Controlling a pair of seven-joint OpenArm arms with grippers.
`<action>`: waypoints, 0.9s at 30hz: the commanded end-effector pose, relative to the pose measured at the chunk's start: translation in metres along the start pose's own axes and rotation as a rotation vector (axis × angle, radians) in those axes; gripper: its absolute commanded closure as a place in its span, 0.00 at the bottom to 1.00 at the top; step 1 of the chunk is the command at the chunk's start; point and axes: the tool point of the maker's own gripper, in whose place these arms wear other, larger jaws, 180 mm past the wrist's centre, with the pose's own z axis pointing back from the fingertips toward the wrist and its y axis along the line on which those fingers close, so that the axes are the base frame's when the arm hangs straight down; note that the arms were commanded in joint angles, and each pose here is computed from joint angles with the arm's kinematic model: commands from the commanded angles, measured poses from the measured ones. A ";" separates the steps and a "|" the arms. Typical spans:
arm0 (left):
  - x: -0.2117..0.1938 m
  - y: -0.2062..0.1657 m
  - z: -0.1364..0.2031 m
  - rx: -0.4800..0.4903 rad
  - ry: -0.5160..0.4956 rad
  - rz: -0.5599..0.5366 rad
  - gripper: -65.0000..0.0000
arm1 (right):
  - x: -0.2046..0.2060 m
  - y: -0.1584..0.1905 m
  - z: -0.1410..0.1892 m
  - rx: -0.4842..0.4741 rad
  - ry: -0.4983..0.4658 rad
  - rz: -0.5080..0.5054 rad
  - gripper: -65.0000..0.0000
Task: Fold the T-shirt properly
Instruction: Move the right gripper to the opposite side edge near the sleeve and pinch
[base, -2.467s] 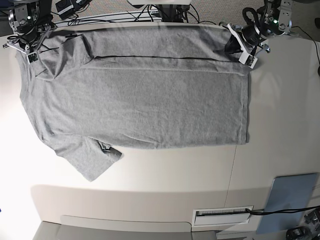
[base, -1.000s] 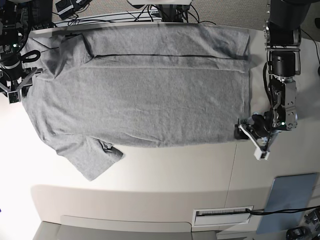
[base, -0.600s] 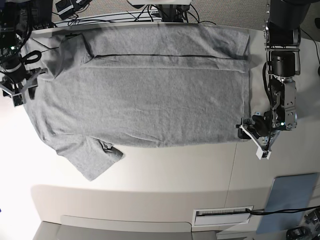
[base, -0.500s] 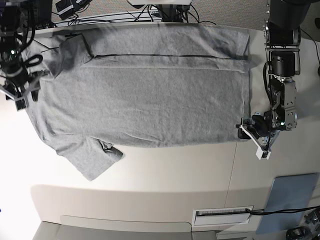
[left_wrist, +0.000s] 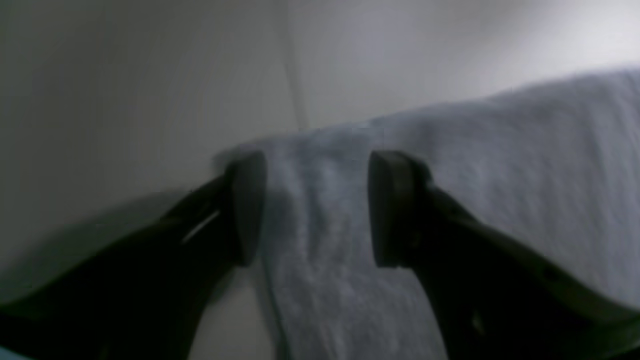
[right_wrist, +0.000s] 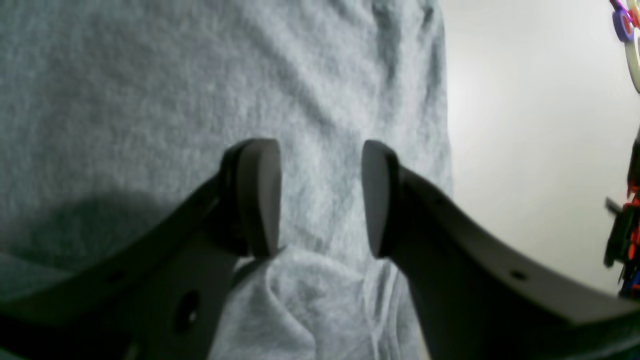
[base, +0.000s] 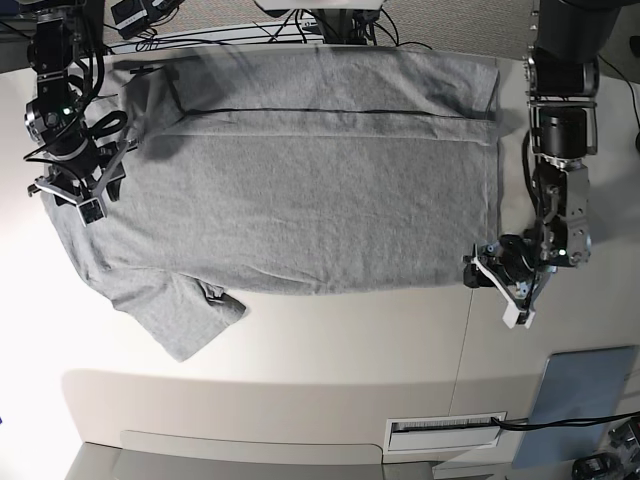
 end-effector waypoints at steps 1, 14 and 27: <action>0.023 0.011 0.007 0.037 -0.055 -0.006 0.52 | 0.010 -0.011 0.003 -0.030 -0.028 0.013 0.60; -0.001 -0.001 0.002 -0.046 0.043 0.043 0.52 | 0.010 -0.011 0.003 -0.030 -0.029 0.014 0.60; -0.006 -0.003 0.002 -0.058 0.063 -0.003 1.00 | 0.046 -0.047 -0.013 -0.101 -0.101 -0.038 0.60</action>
